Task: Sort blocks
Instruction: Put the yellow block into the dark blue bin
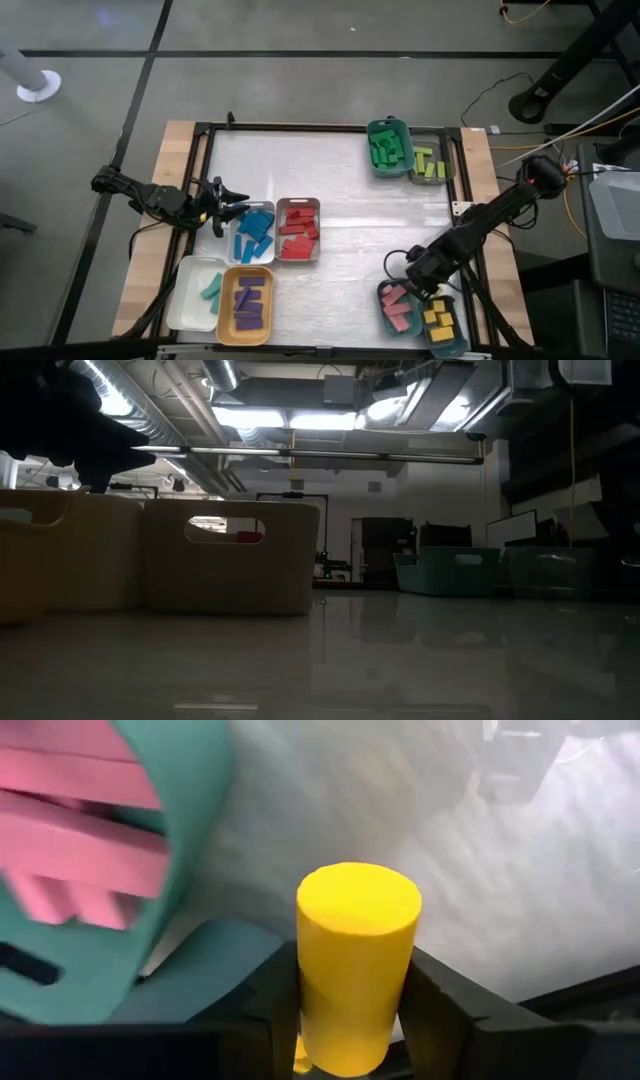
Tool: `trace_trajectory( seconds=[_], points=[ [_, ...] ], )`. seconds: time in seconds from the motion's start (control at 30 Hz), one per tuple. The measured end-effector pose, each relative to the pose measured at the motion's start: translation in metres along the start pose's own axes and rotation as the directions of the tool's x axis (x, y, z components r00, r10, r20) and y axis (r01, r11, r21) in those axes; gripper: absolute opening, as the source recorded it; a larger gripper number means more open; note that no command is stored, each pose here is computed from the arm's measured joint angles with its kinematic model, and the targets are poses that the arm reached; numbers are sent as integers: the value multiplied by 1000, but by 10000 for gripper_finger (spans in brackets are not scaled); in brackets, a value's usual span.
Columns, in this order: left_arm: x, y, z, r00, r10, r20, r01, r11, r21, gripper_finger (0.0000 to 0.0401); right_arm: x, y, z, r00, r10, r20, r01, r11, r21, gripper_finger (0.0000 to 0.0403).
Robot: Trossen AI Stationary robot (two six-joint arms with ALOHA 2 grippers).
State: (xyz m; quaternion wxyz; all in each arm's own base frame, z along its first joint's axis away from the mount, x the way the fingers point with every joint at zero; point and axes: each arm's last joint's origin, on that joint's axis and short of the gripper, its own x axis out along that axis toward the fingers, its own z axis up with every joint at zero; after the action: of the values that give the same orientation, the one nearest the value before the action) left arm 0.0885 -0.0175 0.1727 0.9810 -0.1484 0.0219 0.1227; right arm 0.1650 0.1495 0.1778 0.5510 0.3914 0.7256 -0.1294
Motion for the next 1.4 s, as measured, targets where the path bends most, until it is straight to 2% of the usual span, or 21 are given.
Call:
trace_trajectory(
  seconds=[0.13, 0.33, 0.47, 0.57, 0.73, 0.93, 1.1, 1.4],
  points=[
    [0, 0, 0, 1000, 0, 0, 0, 1000, 10, 148, -17, 5, -7, 997, 77, 13, -77, 996, 47, 142],
    [0, 0, 0, 1000, 0, 0, 0, 999, 36, 148, -50, 28, -19, 975, 221, 36, -222, 975, 19, 137],
    [0, 0, 0, 1000, 0, 0, 0, 997, 74, 148, -62, 37, -23, 964, 264, 38, -264, 965, 0, 140],
    [0, 0, 0, 1000, -1, 0, 1, 996, 91, 148, -61, 32, -22, 972, 220, 76, -222, 975, 19, 140],
    [0, 0, 0, 1000, -1, 1, 1, 999, 43, 148, -60, 24, -21, 984, 138, 115, -145, 988, 54, 140],
    [0, 0, 0, 1000, -1, 1, 1, 999, 40, 148, -62, 33, -23, 972, 230, 39, -232, 972, 31, 141],
    [0, 0, 0, 1000, -1, 1, 1, 999, 40, 148, -60, 44, -30, 947, 319, 34, -319, 948, -2, 142],
    [0, 0, 0, 1000, 0, 0, 0, 999, 40, 148, -28, 56, -50, 966, 257, -13, -257, 966, -31, 142]
  ],
)
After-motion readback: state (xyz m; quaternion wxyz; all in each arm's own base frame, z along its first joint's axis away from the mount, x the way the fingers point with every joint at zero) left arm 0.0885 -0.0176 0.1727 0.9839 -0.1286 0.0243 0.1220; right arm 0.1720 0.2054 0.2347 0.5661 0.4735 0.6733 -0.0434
